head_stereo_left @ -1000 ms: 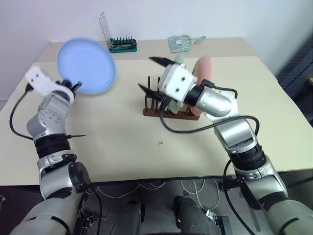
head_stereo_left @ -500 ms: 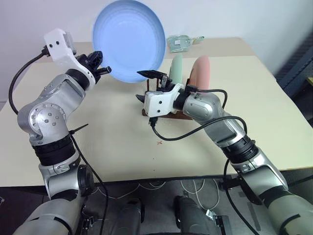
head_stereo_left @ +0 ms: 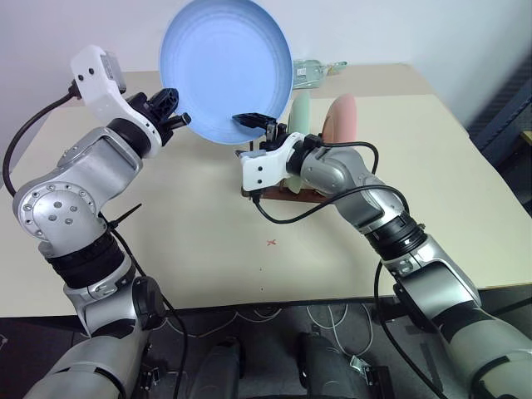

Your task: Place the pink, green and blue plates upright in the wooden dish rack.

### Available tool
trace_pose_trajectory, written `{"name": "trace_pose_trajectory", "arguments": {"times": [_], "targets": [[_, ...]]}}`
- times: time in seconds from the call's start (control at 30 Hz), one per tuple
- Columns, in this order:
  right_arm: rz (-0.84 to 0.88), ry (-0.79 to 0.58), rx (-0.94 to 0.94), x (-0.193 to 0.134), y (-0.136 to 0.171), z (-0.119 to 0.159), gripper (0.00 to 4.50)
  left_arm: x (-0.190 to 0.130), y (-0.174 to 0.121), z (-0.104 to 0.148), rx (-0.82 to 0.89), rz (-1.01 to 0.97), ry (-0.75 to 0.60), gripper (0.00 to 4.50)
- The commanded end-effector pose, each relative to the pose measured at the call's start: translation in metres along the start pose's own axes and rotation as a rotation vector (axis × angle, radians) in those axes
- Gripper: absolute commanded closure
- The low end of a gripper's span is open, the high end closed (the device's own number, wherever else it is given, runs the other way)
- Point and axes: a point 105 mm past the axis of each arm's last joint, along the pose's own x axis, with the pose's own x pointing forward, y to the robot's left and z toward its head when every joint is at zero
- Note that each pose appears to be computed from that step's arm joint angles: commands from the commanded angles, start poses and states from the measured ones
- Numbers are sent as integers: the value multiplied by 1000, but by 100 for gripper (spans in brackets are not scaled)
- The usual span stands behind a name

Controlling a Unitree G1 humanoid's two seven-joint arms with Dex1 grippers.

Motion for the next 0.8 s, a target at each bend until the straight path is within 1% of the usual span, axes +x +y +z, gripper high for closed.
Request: {"name": "trace_pose_trajectory", "arguments": {"times": [0.03, 0.07, 0.1, 0.13, 0.2, 0.3, 0.33, 0.4, 0.43, 0.47, 0.53, 0.57, 0.6, 0.67, 0.7, 0.77, 0.8], "targets": [[-37, -35, -40, 2, -15, 9, 321, -8, -9, 19, 18, -28, -77, 450], [-38, -36, -43, 2, -16, 10, 380, -8, -9, 19, 18, -26, -75, 450], [-43, -37, -47, 2, -17, 10, 422, -8, -8, 18, 15, -22, -74, 450], [-52, -39, -51, 2, -18, 10, 445, -8, -7, 18, 11, -19, -73, 450], [-68, -42, -61, 1, -21, 12, 445, -8, -6, 18, -1, -23, -78, 450], [-105, -64, -46, -1, -27, 16, 450, -9, -5, 22, -39, -35, -123, 353], [-112, -70, -34, -2, -28, 18, 450, -9, -3, 22, -36, -28, -131, 297], [-138, -89, -10, -4, -33, 22, 450, -9, 13, 26, -4, 58, -158, 210], [-156, -99, 18, -5, -36, 23, 450, -10, 20, 32, -1, 90, -191, 152], [-178, -114, 39, -7, -40, 25, 450, -13, 31, 43, -18, 130, -251, 101], [-207, -137, 89, -9, -47, 28, 450, -18, 47, 57, -37, 181, -329, 101], [-225, -148, 121, -10, -50, 30, 450, -21, 57, 61, -18, 217, -346, 101], [-237, -165, 152, -11, -53, 33, 450, -23, 65, 62, 24, 249, -349, 101], [-280, -225, 280, -15, -63, 43, 450, -29, 82, 60, 143, 297, -337, 101], [-296, -250, 346, -17, -67, 47, 450, -30, 87, 55, 190, 304, -319, 101], [-328, -324, 545, -22, -77, 55, 450, -34, 96, 35, 330, 284, -270, 101], [-332, -349, 613, -24, -80, 57, 450, -36, 99, 27, 373, 272, -251, 101]]}}
